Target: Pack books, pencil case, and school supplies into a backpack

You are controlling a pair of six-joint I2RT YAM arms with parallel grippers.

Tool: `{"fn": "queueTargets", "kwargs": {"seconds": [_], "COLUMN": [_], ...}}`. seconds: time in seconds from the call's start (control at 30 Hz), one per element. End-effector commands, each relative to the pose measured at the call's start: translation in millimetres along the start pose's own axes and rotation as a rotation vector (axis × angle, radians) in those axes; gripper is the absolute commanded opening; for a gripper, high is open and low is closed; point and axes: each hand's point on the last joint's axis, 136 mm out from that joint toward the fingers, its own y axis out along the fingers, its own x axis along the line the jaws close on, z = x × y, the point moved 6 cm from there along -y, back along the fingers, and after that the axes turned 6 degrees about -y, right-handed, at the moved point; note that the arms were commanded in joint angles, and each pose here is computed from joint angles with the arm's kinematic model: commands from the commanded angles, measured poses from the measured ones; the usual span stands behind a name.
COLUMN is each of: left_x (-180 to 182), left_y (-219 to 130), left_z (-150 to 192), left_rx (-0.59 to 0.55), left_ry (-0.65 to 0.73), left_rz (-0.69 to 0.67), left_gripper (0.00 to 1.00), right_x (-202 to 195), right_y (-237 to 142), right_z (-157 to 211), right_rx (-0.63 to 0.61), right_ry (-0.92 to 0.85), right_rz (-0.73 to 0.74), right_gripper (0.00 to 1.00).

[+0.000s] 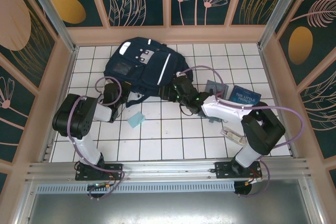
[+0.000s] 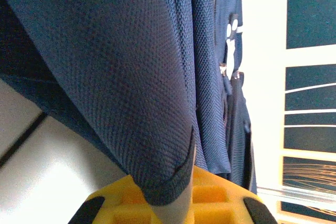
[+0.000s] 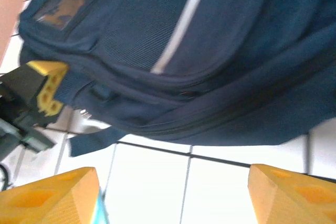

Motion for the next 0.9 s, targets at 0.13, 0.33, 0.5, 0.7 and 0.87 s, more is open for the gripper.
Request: {"fn": "queueTargets", "kwargs": {"seconds": [0.13,0.33,0.5,0.7,0.87], "left_x": [-64.3,-74.9,-84.4,-87.2,-86.3], "left_y": [-24.2,-23.9,-19.8,-20.8,-23.1], "left_z": [3.7,13.6,27.8,40.4,46.4], "left_rx": [-0.049,-0.024,0.012,0.029,0.052], "left_ry": [-0.077,-0.160,-0.166,-0.184,-0.201], "left_rz": [0.173,0.215,0.232,0.238,0.237], "left_gripper": [0.00,0.00,0.00,0.00,0.00], "right_x": [58.8,79.7,79.6,64.7,48.3], "right_y": [11.3,38.7,60.4,83.9,96.5], "right_z": [-8.5,5.0,6.9,8.5,-2.6], "right_rx": [-0.024,-0.009,-0.049,-0.119,-0.178], "right_ry": [0.020,0.056,0.083,0.080,0.109], "right_rz": [-0.248,-0.302,-0.253,-0.178,-0.150], "right_gripper": [0.71,0.62,0.61,0.63,0.62]}}
